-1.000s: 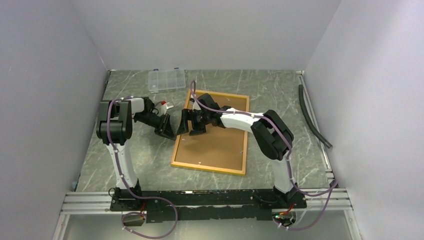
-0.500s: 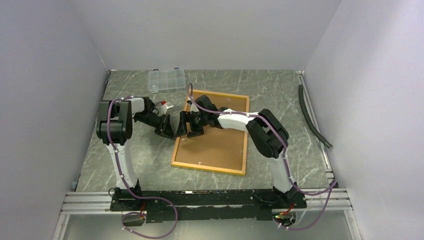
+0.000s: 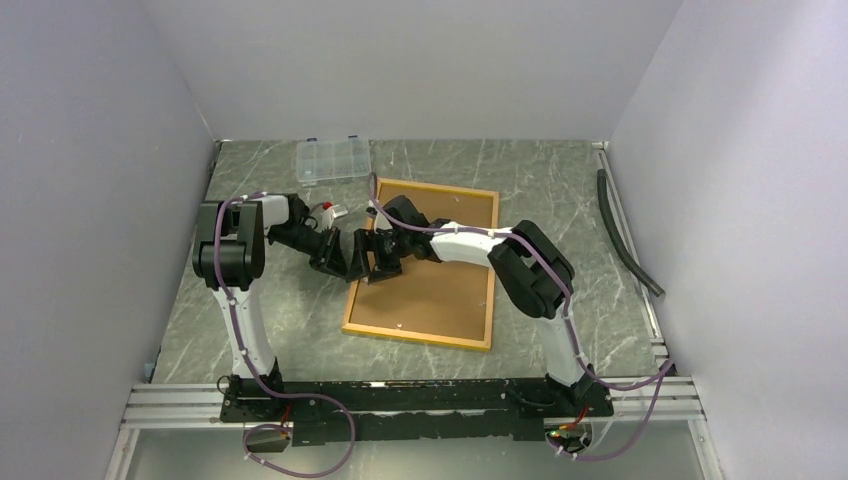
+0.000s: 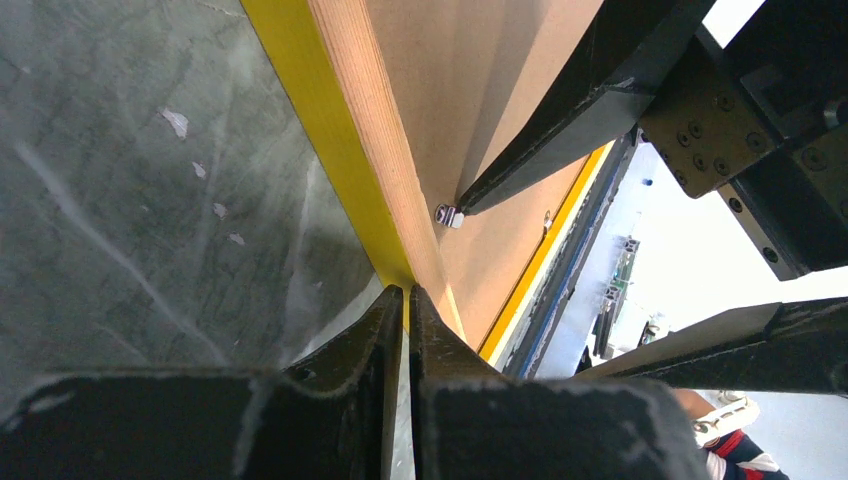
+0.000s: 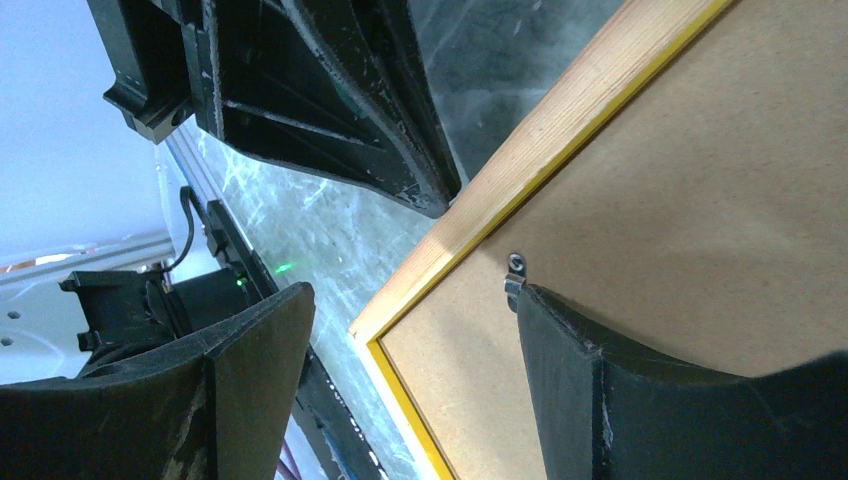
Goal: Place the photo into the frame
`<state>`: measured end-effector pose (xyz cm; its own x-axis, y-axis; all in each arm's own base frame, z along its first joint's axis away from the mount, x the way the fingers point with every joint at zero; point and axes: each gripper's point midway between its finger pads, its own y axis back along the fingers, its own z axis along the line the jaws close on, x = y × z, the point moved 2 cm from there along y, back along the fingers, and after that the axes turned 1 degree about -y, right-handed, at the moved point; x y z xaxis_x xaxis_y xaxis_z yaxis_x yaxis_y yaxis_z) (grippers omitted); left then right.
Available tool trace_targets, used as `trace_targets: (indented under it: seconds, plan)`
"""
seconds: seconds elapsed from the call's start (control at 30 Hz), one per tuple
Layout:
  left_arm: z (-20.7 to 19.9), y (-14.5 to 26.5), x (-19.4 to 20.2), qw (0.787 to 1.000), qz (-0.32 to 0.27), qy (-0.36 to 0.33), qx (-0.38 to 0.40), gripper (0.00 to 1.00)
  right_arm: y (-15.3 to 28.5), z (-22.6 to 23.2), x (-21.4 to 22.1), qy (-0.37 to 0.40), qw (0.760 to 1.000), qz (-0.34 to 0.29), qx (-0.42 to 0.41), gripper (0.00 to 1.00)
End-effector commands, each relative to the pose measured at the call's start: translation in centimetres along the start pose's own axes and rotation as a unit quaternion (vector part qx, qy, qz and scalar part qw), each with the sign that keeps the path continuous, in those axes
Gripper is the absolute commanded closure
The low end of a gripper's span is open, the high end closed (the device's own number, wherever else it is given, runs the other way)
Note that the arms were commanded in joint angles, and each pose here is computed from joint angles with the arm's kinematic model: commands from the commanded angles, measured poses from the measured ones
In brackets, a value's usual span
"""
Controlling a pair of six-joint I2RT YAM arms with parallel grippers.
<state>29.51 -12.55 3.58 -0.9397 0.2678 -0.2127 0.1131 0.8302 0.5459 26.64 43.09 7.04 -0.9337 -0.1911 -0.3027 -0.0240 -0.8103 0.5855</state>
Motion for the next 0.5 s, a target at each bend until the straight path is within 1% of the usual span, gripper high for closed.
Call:
trace_targets:
  seconds: [0.0,0.47]
  plan:
    - [-1.0,0.1,-1.2,0.999,-0.015,-0.031,0.007,0.88,0.0,1.6,-0.8,0.01,1.0,-0.005,-0.021,0.23]
    - [-1.2,0.0,-1.0,0.999,-0.013,-0.036,0.01,0.87,-1.5,1.4,-1.7,0.001,1.0,-0.01,-0.029,0.23]
